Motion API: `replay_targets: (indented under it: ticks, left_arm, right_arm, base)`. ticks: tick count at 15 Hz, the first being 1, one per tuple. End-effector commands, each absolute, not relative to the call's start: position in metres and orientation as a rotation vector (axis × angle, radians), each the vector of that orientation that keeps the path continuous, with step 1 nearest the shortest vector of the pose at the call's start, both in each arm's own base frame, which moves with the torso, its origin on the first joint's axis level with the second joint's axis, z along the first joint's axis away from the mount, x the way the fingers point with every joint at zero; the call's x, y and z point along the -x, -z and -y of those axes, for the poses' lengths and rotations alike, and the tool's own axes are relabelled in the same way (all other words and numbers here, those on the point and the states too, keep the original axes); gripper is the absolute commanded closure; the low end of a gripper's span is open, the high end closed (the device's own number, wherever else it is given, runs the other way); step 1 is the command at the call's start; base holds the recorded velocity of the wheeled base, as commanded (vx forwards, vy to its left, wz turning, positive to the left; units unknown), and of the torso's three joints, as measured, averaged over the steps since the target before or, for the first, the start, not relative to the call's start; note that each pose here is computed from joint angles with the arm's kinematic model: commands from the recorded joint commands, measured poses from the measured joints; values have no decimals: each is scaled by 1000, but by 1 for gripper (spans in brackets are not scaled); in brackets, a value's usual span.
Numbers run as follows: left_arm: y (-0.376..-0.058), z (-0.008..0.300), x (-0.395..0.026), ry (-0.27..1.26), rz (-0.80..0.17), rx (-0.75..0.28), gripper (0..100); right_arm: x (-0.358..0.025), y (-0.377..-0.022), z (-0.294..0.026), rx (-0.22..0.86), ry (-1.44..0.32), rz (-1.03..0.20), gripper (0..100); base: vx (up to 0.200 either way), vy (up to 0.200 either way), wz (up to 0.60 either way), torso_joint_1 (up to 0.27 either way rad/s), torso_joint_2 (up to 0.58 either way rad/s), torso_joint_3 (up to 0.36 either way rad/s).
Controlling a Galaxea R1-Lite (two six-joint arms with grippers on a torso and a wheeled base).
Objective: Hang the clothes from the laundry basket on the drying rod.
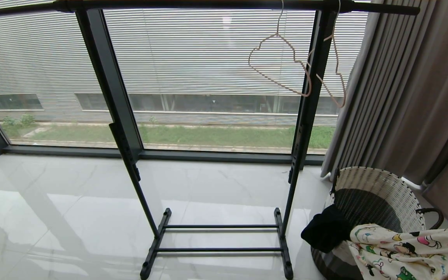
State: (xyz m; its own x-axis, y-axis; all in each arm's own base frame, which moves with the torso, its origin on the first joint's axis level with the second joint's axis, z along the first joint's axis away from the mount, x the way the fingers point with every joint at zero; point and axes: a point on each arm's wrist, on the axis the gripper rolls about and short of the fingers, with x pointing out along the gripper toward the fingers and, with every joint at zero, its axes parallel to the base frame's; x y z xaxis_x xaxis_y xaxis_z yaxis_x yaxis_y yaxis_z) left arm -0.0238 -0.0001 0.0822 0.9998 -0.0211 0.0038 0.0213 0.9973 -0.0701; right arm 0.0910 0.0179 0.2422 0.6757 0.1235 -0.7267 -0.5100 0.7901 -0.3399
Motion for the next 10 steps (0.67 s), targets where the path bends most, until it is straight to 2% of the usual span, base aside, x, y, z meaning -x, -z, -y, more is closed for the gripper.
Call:
replay_targets:
  ticks: [1,2,3,7,8,10]
  left_arm:
    - [-146,0,6,114,-14,185,0]
    - [-173,2,-15,142,-27,219,0]
    - [-185,6,-37,167,-67,221,0]
    - [-183,42,-104,378,-272,184,0]
    - [-184,57,-117,423,-318,165,0]
    - [-182,105,-148,464,-408,85,0]
  right_arm:
    - [-92,-247,-19,555,-391,-731,100]
    - [-94,-247,-19,551,-402,-734,100]
    - [-94,-247,-20,553,-410,-735,100]
    - [-95,-248,-22,555,-439,-723,100]
    - [-94,-248,-22,554,-440,-720,100]
    - [-91,-250,-21,554,-436,-704,100]
  base:
    - [0,0,0,0,0,0]
    - [0,0,0,0,0,0]
    - [0,0,0,0,0,0]
    - [0,0,0,0,0,0]
    - [0,0,0,0,0,0]
    - [0,0,0,0,0,0]
